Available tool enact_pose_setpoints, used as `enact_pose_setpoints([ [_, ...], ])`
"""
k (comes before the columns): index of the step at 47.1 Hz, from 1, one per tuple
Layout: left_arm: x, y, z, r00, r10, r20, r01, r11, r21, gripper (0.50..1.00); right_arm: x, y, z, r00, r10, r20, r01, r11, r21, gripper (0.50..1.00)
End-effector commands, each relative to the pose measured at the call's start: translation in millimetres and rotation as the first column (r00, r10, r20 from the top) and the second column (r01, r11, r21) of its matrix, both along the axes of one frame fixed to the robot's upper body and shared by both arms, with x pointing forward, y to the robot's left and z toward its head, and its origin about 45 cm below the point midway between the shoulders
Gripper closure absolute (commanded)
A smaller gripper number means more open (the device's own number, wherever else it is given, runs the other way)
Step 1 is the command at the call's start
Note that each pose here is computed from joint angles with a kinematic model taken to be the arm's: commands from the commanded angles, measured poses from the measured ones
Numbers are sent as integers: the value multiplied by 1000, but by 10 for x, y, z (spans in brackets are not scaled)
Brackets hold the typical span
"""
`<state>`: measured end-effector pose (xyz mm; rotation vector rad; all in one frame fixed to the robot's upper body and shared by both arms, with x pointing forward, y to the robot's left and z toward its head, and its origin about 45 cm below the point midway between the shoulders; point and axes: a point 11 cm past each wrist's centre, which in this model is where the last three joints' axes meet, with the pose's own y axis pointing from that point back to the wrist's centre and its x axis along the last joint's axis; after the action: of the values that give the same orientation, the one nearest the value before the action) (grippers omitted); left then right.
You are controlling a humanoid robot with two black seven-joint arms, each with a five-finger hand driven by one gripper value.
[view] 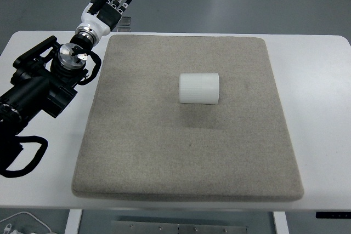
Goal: Flip white cup upright
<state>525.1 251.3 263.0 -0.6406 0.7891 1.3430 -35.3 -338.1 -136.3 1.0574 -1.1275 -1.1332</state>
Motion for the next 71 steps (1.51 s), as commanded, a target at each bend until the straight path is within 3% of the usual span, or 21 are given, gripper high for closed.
enact_pose_setpoints([
  [1, -1, -2, 0, 1000, 1, 1, -1, 1000, -2, 506, -1, 0, 0, 1000, 1, 0, -1, 1000, 0, 570],
  [31, 3, -19, 53, 999, -28, 39, 27, 1000, 7, 506, 0, 1, 0, 1000, 0, 0, 0, 1000, 0, 570],
  [40, 11, -118, 101, 993, -104, 61, 91, 979, 181, 506, -1, 0, 0, 1000, 1, 0, -1, 1000, 0, 570],
  [54, -57, -484, 210, 954, -284, 95, 219, 878, 426, 508, 0, 1, 0, 1000, 0, 0, 0, 1000, 0, 570],
  [71, -197, -761, 297, 875, -477, 85, 278, 638, 718, 508, 0, 1, 0, 1000, 0, 0, 0, 1000, 0, 570],
])
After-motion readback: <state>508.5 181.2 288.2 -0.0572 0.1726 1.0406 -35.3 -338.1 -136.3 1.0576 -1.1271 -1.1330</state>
